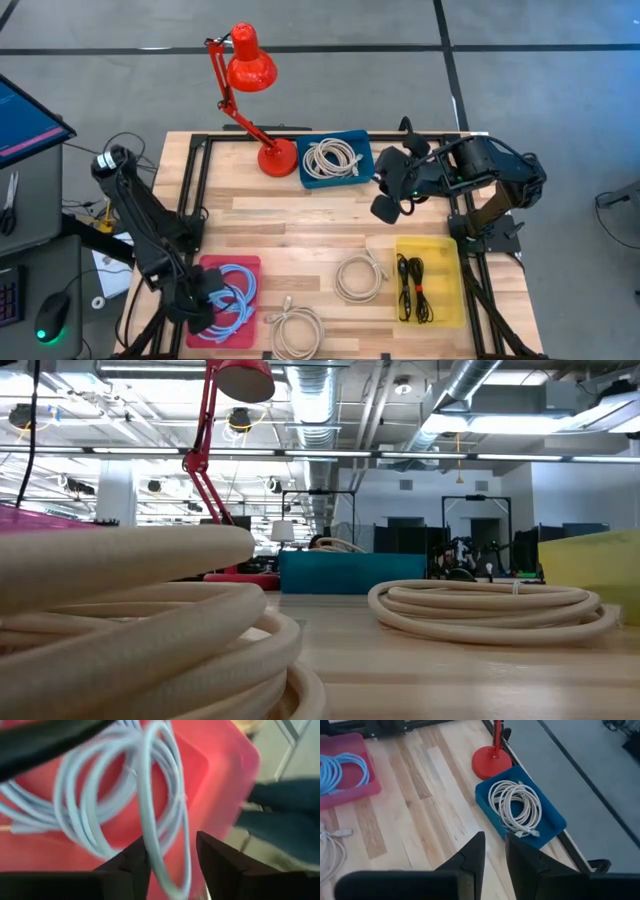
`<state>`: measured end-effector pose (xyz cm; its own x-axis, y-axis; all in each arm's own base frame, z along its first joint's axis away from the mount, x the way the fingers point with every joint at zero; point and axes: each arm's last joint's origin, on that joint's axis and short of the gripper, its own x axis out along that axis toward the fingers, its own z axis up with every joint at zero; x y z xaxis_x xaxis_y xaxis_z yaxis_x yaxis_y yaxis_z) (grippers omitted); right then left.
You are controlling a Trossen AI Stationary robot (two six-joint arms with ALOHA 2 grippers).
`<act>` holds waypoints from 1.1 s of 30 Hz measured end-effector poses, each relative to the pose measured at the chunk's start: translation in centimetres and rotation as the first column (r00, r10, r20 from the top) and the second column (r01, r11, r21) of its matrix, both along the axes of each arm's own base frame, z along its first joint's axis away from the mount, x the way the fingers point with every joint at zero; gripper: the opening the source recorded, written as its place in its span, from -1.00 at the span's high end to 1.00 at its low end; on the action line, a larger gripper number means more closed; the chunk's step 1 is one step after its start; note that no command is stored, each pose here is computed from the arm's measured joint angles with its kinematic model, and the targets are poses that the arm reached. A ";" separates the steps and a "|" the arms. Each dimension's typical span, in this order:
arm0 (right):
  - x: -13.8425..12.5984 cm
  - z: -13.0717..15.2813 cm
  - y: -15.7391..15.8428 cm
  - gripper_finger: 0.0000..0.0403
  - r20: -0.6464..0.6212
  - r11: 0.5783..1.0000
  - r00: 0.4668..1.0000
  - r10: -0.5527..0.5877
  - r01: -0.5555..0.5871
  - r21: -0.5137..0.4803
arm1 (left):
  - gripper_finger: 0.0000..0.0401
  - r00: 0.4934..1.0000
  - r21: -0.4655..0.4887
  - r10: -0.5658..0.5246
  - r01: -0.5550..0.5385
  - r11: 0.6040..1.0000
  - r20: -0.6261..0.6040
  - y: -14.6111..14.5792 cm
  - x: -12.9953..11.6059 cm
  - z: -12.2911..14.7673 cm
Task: Sort HDMI cables
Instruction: Put the blue HDMI cable into the red bin, then put the brown HDMI cable into the blue bin
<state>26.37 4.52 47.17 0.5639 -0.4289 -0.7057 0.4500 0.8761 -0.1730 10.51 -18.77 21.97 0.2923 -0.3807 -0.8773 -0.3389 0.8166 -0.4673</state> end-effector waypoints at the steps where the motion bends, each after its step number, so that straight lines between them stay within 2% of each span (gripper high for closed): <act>1: 0.0 0.0 0.0 0.66 -0.005 1.000 1.000 0.009 -0.009 -0.007 | 0.23 1.000 -0.023 -0.021 0.021 1.000 -0.012 0.1 -0.1 0.3; 4: 0.0 0.0 0.0 0.66 -0.009 1.000 1.000 0.014 -0.014 -0.012 | 0.17 0.998 -0.093 -0.055 0.050 0.994 -0.041 0.6 -0.6 1.2; 7: 0.0 0.0 -0.1 0.66 -0.011 1.000 1.000 0.015 -0.015 -0.013 | 0.15 0.998 -0.151 -0.040 0.032 0.988 -0.046 1.1 -0.9 2.1; 19: 0.0 0.0 0.0 0.66 -0.011 1.000 1.000 0.017 -0.017 -0.010 | 0.15 0.999 -0.302 -0.012 0.023 0.953 0.037 3.4 -2.1 5.0; 21: 0.0 0.0 0.0 0.66 -0.014 1.000 1.000 0.026 -0.026 0.004 | 0.15 0.997 -0.302 0.020 0.004 0.953 0.075 3.7 -2.1 5.3; 26: 0.1 -0.2 0.4 0.66 -0.033 0.989 0.994 0.100 -0.096 0.116 | 0.15 0.964 -0.264 0.158 -0.099 0.959 0.216 4.3 -1.8 5.7; 30: 0.6 -0.8 1.0 0.66 -0.057 0.967 0.985 0.161 -0.146 0.208 | 0.15 0.904 -0.212 0.239 -0.171 0.962 0.355 4.6 -1.4 5.9; 33: 1.0 -1.1 1.3 0.66 -0.071 0.951 0.978 0.196 -0.172 0.255 | 0.18 0.832 -0.135 0.220 -0.175 0.975 0.510 4.7 -1.0 6.3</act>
<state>27.40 5.86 46.08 0.5426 -0.1298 -0.8299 0.2689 0.9629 0.0252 9.52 -14.08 28.26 0.7722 -0.3271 -0.5447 -0.1788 0.7107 -0.6804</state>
